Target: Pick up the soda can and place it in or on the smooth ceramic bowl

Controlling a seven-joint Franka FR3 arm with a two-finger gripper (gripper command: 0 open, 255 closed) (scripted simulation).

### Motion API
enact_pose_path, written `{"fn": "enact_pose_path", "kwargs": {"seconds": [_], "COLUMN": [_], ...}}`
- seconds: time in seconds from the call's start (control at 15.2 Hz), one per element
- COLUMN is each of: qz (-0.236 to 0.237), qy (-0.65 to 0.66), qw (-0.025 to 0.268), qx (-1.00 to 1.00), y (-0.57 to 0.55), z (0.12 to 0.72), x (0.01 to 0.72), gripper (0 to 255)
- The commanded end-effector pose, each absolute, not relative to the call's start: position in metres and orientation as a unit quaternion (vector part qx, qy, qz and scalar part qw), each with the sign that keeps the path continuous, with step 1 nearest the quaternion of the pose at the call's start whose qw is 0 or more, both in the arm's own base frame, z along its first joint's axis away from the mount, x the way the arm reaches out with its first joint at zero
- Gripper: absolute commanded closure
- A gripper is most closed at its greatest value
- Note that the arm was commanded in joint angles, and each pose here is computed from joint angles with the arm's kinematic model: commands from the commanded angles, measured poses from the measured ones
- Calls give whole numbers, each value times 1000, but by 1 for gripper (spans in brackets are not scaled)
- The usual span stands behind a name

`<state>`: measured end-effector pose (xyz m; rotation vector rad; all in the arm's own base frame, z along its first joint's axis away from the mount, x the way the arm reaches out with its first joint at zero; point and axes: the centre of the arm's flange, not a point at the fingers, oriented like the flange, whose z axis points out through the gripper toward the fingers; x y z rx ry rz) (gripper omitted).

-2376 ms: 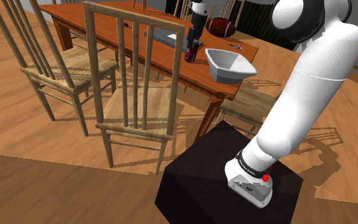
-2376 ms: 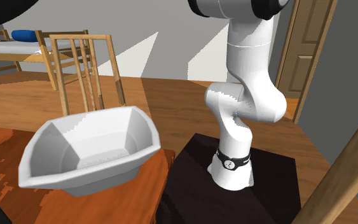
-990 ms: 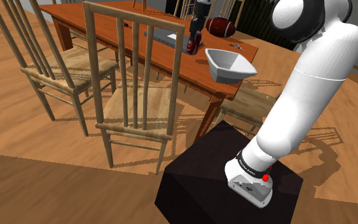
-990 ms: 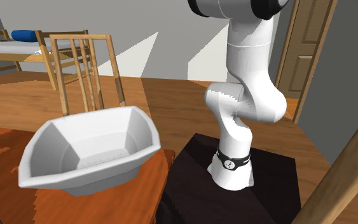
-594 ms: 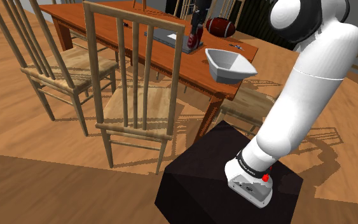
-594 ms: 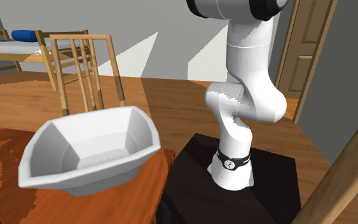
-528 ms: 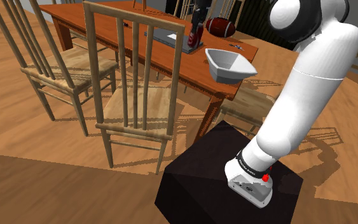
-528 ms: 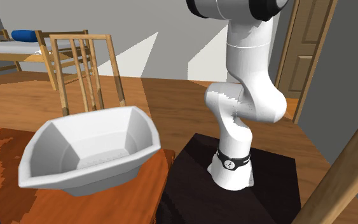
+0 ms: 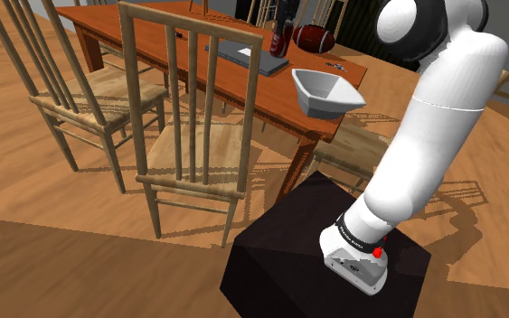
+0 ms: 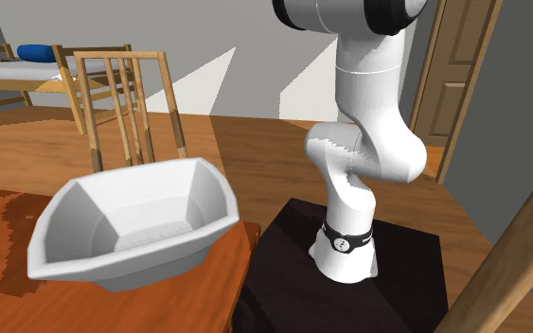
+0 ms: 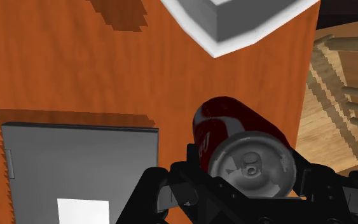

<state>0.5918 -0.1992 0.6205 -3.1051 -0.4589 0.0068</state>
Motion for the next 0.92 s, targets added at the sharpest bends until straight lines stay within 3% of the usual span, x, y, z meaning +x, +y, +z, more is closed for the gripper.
{"fn": "enact_pose_path", "kwargs": {"seconds": [0.0,0.46,0.86], "qz": [2,2,2], "qy": [-146,-146,-146], "qw": [1,1,1], "qx": [-989,-989,-989], "y": [-199,-199,-214], "z": [631,666,676], "x": [592,592,515], "gripper": [255,255,255]}}
